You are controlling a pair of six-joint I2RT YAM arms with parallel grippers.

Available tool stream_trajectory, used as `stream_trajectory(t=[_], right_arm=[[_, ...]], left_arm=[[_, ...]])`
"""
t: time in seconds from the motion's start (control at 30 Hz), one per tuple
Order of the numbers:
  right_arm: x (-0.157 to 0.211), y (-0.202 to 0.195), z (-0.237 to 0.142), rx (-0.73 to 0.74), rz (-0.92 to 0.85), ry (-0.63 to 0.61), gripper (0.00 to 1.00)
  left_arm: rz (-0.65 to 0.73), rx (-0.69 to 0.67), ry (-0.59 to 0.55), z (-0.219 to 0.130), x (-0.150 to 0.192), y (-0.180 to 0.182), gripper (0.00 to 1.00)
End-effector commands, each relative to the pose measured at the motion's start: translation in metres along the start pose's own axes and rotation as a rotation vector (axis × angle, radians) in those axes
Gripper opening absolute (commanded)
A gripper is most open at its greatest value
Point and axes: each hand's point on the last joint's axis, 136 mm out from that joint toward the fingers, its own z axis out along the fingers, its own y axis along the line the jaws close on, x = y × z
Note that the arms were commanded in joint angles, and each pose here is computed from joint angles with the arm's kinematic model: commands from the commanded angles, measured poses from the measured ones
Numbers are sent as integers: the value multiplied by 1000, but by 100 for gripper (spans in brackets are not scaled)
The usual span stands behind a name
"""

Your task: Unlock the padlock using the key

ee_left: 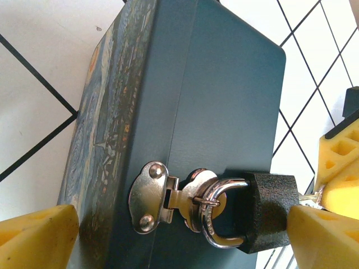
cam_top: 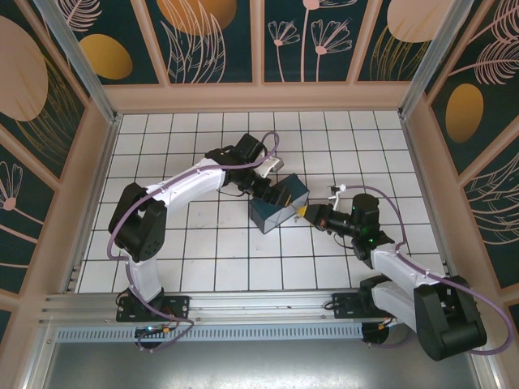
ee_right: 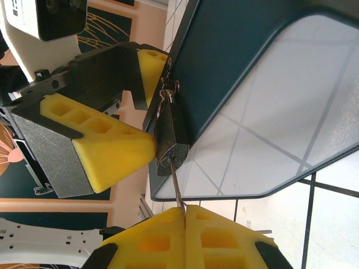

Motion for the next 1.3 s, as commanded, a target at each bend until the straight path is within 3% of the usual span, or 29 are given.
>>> stream_trajectory(t=[0.0,1.27], right_arm=[[-9,21,2,-56,-66,-7,0],[-7,24,9,-133,47,8,0]], left_arm=[[-35,-60,49,3,17,16,94],[-39,-18,45,4,21,13,92]])
